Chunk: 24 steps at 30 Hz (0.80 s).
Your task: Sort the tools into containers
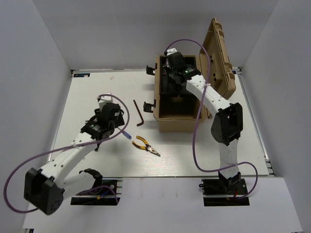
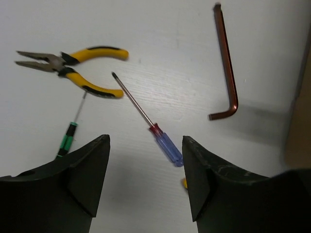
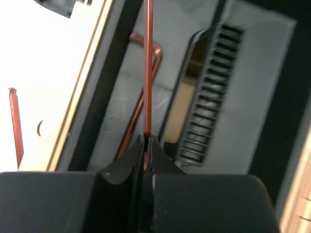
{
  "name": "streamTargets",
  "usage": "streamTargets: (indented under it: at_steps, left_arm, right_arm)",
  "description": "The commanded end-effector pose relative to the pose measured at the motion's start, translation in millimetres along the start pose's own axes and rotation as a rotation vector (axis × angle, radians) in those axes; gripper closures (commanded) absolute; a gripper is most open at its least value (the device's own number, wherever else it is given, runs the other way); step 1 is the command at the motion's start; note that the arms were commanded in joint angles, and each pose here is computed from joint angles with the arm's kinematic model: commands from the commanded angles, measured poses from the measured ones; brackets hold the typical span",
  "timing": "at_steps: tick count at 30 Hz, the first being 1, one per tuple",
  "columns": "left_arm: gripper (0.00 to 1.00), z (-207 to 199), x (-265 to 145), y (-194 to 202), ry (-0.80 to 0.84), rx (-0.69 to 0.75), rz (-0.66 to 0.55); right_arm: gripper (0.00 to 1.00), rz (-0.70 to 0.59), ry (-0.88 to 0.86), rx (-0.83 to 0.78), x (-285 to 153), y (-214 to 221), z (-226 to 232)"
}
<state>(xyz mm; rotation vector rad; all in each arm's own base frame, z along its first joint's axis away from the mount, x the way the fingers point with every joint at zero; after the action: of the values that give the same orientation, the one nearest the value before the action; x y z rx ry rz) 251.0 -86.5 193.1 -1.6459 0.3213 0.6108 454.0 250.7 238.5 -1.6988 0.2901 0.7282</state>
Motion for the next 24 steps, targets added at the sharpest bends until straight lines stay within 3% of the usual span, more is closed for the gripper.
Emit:
streamTargets:
  at_steps: [1, 3, 7, 11, 14, 15, 19, 22, 24]
  left_arm:
    - [0.29, -27.9, 2.1, -5.5, 0.137, -0.052, 0.016]
    - [0.26, -34.0, 10.1, -1.1, 0.15, -0.061, 0.024]
    - [0.23, -55.1, 29.7, -2.3, 0.2, -0.084, 0.044]
    - [0.22, -71.5, 44.5, -7.6, 0.228, -0.092, 0.036]
    - [0.22, -83.5, 59.7, -5.9, 0.231, -0.082, 0.062]
    - [0.22, -86.7, 64.2, -6.0, 0.23, -0.081, 0.063]
    - [0.24, -103.6, 86.4, -11.8, 0.22, -0.092, 0.059]
    - [0.32, -112.7, 106.5, -5.5, 0.186, -0.09, 0.094]
    - [0.43, -116.2, 115.4, -1.8, 0.167, -0.106, 0.107]
  right_arm:
    - [1.0, 0.008, -0.066, 0.048, 0.1, -2.7, 11.7]
    - [1.0, 0.016, -0.075, 0.05, 0.3, -0.6, 12.9]
    - [0.73, 0.028, -0.08, 0.051, 1.7, 1.0, 12.8]
    - [0.65, -0.007, -0.116, 0.053, -19.9, -10.4, 14.8]
    - [0.65, -0.024, -0.14, 0.059, -36.2, -13.0, 14.2]
    - [0.65, -0.024, -0.152, 0.062, -38.8, -11.9, 14.5]
    - [1.0, -0.045, -0.24, 0.076, -64.9, -9.9, 17.7]
    - [1.0, -0.051, -0.309, 0.088, -84.7, -4.1, 20.9]
    - [1.0, -0.056, -0.352, 0.088, -98.7, 1.2, 24.1]
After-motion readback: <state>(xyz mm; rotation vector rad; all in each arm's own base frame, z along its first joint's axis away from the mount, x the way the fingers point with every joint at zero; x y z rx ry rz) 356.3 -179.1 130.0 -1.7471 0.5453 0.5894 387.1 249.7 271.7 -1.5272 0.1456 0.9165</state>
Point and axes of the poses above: each gripper's point midway between its finger pads, its own x axis out along the fingers, its own z axis along the line the jaws close on, y = z × x, the point moved 5 cm from there along -x, back along the fingers, and after that the axes turned 1 degree about x, right-handed, at the moved point
